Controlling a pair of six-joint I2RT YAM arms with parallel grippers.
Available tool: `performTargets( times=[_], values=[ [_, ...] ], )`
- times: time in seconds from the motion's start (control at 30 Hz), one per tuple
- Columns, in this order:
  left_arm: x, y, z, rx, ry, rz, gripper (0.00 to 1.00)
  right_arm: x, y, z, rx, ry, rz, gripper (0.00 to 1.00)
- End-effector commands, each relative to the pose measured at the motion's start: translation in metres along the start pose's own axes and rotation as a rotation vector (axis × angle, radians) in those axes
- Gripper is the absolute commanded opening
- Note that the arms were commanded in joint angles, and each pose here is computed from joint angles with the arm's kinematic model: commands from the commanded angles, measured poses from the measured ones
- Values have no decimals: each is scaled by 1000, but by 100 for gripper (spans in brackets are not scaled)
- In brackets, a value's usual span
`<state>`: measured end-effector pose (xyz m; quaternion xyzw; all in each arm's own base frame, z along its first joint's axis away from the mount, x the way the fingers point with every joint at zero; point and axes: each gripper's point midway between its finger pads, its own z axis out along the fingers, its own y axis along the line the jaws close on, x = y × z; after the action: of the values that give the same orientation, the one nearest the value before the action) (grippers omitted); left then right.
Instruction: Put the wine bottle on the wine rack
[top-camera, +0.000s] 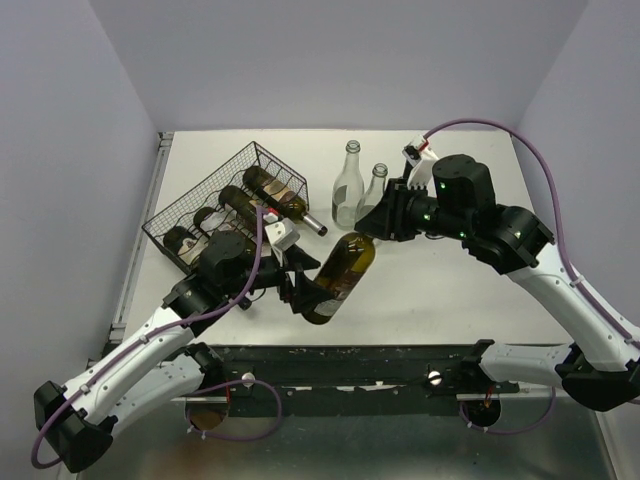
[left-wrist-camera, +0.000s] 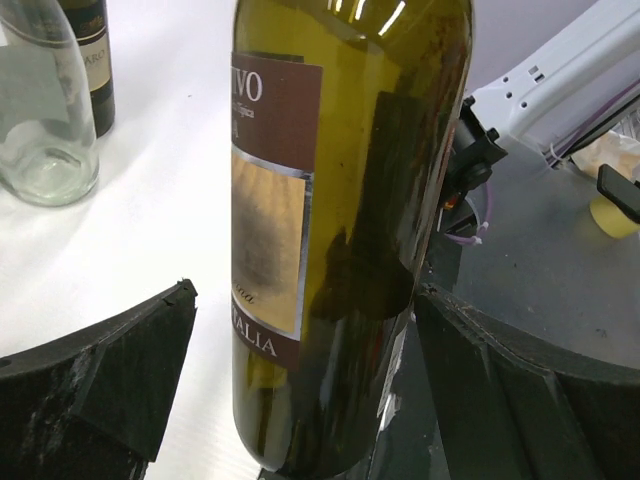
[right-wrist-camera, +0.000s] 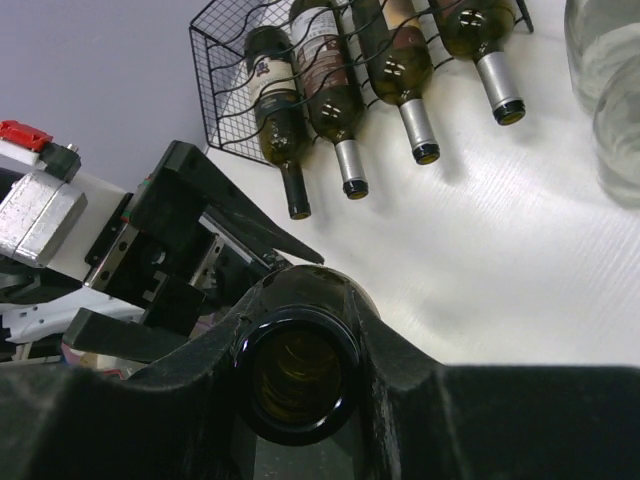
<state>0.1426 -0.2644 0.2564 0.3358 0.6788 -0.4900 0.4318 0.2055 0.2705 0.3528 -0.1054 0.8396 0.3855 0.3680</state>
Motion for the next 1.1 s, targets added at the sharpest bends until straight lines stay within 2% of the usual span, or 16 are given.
performTargets(
  times=[0.0, 0.2, 0.33, 0.4, 0.47, 0.5, 0.53, 0.57, 0.6, 0.67, 0.77, 0.8, 0.9, 1.07],
  values=[
    [0, -5, 8, 50, -3, 38, 99, -26, 55, -26, -241, -78, 39, 1],
    [7, -24, 18, 186, 31, 8, 99, -24, 68, -31, -328, -81, 42, 1],
    [11, -28, 23, 209, 56, 1, 97, -21, 68, -30, -337, -73, 41, 1],
    [10, -26, 23, 195, 55, 6, 79, -20, 68, -32, -338, -72, 40, 1],
    [6, -22, 22, 159, 50, 13, 53, -19, 68, -34, -342, -72, 37, 1],
    [1, -22, 22, 151, 40, 34, 37, -18, 68, -36, -342, -70, 33, 1],
    [1, -20, 20, 138, 57, 39, 10, -16, 67, -36, -338, -67, 29, 1],
    [-2, -19, 20, 126, 62, 55, 0, -16, 66, -37, -336, -66, 22, 1],
    [-5, -18, 18, 111, 64, 68, 0, -15, 65, -38, -331, -64, 12, 3],
    [-12, -17, 15, 98, 65, 122, 0, -10, 59, -38, -310, -55, -13, 18],
    [-23, -10, 10, 37, 77, 202, 0, -8, 45, -39, -244, -64, -50, 62],
    [-31, -7, 8, 9, 80, 232, 0, -8, 43, -41, -239, -68, -73, 71],
    [-40, 4, 4, -49, 158, 320, 0, -7, 49, -52, -273, -75, -136, 89],
    [-57, 32, -7, -202, 258, 446, 0, -24, 51, -80, -250, -162, -182, 99]
  ],
)
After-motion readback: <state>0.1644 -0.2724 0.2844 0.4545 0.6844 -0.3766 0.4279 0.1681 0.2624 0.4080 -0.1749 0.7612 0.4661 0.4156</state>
